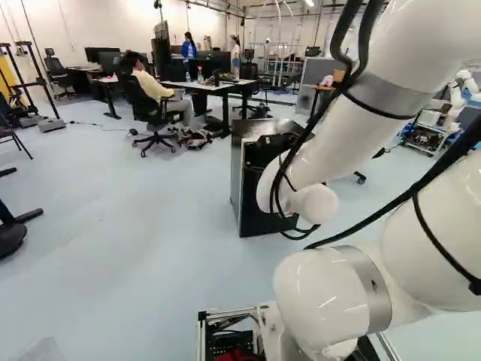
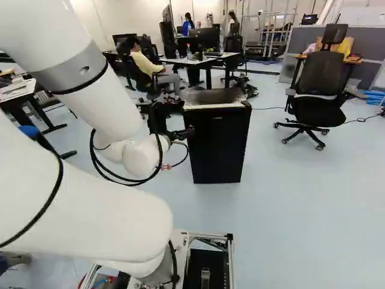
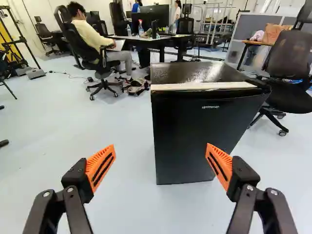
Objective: Grab a drink from the fridge
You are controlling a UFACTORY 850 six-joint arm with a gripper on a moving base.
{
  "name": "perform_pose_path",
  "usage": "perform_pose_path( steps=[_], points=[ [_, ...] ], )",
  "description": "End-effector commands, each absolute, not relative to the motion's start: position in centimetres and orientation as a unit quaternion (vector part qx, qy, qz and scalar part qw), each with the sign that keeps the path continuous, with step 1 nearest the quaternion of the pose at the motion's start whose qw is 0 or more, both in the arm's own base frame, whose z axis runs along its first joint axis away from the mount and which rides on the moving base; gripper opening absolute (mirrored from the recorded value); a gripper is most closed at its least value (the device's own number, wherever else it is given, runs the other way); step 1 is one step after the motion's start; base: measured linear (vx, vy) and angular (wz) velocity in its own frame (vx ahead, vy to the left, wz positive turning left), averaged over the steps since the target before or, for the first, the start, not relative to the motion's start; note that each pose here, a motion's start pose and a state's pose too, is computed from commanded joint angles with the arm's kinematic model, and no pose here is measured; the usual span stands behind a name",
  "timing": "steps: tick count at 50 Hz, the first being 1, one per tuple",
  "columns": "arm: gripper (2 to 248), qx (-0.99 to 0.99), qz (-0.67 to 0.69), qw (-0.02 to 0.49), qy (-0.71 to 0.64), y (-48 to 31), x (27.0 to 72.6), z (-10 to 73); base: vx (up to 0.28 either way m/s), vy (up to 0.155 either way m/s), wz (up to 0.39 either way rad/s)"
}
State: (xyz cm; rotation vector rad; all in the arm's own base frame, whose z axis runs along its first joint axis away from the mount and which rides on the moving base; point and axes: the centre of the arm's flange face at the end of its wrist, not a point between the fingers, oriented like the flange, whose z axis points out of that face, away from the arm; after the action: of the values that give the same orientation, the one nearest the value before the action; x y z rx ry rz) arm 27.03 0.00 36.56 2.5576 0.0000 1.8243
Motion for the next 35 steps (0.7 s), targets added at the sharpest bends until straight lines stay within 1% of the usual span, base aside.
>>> perform_pose_path(
  steps=[10, 16, 35],
  points=[
    [247, 0.814, 0.581, 0.0, 0.0, 0.0, 27.03, 36.56, 0.0, 0.0, 0.0],
    [247, 0.814, 0.581, 0.0, 0.0, 0.0, 27.03, 36.56, 0.002, -0.023, -0.105],
    [247, 0.814, 0.581, 0.0, 0.0, 0.0, 27.03, 36.56, 0.019, -0.001, -0.002]
  ],
)
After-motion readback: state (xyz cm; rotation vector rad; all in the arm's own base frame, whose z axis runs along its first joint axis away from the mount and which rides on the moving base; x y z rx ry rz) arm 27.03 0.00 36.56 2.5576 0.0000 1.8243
